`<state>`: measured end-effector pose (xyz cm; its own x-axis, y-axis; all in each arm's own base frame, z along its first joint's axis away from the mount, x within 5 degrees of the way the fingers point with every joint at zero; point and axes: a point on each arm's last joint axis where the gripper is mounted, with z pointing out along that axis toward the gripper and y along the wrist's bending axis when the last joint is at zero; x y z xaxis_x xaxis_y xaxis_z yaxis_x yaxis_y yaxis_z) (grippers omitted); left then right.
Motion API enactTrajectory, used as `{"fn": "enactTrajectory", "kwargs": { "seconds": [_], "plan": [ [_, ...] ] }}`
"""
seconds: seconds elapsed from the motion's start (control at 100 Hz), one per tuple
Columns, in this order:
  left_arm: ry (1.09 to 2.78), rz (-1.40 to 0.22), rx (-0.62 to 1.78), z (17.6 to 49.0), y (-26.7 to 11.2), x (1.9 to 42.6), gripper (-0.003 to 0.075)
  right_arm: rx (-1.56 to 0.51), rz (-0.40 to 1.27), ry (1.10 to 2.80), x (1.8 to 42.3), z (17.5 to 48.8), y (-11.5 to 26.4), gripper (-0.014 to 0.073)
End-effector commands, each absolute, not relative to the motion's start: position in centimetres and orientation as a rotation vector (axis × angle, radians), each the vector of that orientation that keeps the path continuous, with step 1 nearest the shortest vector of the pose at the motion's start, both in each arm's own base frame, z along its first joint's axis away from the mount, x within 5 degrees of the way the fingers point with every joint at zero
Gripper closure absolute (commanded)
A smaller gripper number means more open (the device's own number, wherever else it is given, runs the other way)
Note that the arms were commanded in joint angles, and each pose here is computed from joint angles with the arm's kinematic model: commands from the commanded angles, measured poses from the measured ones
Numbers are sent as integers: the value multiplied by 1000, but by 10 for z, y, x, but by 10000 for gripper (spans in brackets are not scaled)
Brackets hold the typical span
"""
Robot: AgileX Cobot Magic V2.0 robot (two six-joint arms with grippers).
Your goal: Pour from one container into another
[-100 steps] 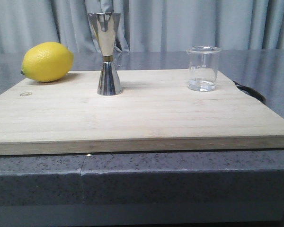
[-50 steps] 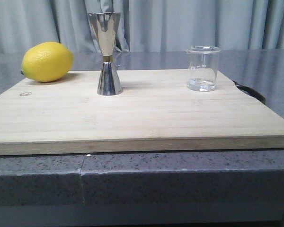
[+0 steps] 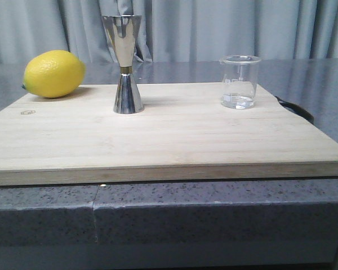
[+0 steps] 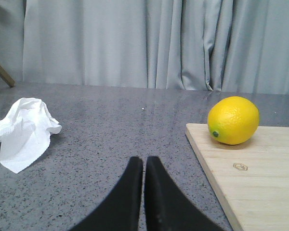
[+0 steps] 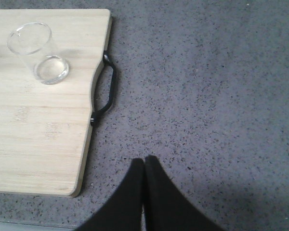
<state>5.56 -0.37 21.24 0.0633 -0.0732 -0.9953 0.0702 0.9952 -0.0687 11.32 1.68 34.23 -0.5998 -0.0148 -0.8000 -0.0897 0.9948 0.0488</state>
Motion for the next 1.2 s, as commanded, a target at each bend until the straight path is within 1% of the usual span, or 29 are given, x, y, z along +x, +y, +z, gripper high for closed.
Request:
{"fn": "enactTrajectory", "kwargs": {
  "seconds": [0.0,0.14,0.9,0.95,1.03,1.19],
  "plan": [
    [1419,-121,-13,216,-3,53,739,-71,97,2113,115,358,16,660],
    [1419,-164,-53,216,-3,53,739,-71,97,2113,115,358,16,660],
    [1417,-164,-53,216,-3,53,739,-70,101,2110,115,358,16,660],
    [1417,-164,-53,216,-3,53,739,-71,82,2094,111,358,14,660],
    [1417,-164,-53,216,-3,53,739,-41,66,2023,104,356,9,660],
    [1417,-164,-53,216,-3,53,739,25,62,1831,87,333,3,660]
  ]
}}
